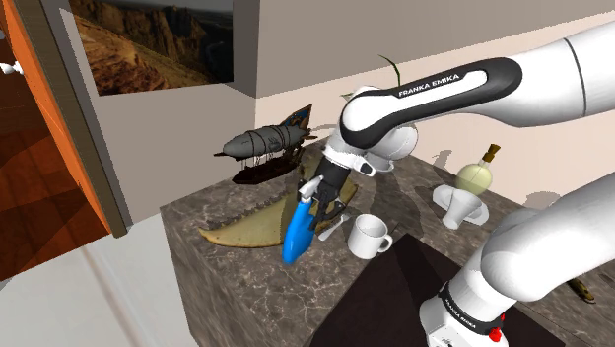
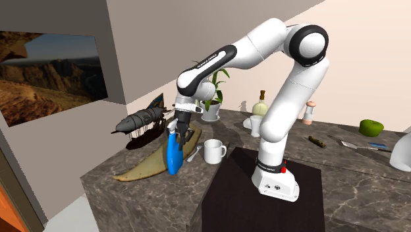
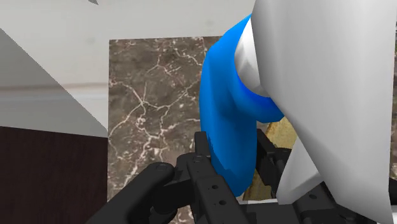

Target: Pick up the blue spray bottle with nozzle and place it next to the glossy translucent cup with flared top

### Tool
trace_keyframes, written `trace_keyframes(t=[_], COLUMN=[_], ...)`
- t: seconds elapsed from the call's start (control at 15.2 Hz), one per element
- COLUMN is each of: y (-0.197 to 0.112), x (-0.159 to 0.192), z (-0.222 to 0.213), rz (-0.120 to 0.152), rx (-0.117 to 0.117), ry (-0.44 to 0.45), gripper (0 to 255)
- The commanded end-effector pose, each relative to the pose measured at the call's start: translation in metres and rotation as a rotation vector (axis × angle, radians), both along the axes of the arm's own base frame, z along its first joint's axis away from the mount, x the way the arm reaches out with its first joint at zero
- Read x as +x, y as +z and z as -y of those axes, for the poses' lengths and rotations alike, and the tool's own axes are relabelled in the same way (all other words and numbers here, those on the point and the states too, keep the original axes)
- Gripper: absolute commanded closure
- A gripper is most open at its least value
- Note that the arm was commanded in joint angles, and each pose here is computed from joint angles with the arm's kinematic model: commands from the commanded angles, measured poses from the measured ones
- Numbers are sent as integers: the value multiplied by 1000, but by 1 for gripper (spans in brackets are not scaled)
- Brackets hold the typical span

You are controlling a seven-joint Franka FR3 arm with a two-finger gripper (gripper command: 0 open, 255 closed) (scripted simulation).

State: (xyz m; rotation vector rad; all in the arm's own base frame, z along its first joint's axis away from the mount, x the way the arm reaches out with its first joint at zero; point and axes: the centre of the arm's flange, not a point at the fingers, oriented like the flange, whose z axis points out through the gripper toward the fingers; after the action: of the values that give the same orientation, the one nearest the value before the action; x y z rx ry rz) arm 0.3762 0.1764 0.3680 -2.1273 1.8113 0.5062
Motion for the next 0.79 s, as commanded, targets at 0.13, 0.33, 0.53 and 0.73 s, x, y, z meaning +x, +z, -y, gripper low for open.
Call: trace_keyframes(t=[0.13,0.33,0.53,0.73], y=[21,37,53,69], x=[0,0,0,0], z=[0,0,0,0], rz=[0,0,0,0], rx=[0,0,0,0], ry=[0,0,0,0], gripper=[255,255,255,255])
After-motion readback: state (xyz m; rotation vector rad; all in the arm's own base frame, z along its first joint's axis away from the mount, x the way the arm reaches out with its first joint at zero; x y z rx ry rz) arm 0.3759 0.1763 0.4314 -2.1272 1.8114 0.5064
